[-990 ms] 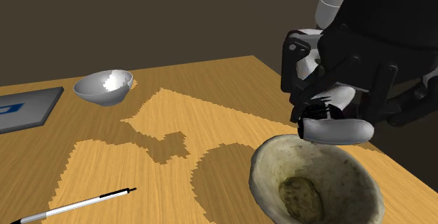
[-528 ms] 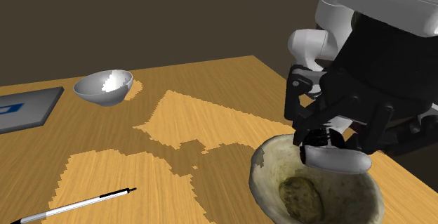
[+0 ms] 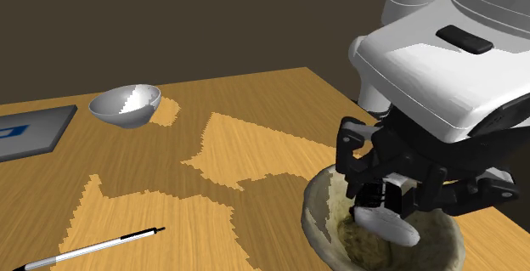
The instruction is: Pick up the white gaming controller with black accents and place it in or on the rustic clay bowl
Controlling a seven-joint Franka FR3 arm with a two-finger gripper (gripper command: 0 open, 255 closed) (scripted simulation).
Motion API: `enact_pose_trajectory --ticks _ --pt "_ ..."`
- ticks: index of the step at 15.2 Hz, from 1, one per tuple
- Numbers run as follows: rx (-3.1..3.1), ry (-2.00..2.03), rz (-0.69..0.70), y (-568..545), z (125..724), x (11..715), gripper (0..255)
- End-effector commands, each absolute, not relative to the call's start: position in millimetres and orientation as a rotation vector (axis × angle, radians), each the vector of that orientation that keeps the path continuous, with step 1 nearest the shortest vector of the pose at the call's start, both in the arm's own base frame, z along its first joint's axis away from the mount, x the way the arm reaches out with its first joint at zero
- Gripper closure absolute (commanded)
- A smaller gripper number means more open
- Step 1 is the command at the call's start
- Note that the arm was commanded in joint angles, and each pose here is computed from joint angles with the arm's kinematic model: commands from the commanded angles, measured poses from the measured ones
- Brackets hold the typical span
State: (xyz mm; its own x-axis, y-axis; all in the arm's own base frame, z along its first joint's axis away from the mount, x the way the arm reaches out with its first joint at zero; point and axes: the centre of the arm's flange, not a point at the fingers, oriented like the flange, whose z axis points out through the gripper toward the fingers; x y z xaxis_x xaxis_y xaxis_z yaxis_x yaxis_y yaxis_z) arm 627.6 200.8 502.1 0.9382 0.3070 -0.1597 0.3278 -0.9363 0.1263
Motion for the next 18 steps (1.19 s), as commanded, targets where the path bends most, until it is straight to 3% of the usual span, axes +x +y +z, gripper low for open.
enact_pose_trajectory --ticks 1,7,8,13,18 --pt "2.944 0.485 -0.205 201.3 498.2 627.8 255" --pt "2.944 0.485 -0.205 201.3 498.2 627.9 255" --pt "2.944 0.485 -0.205 201.3 498.2 627.9 0" --pt "2.944 0.485 -0.205 201.3 498.2 627.8 0" --pt "2.944 0.485 -0.205 209.8 547.1 633.4 0"
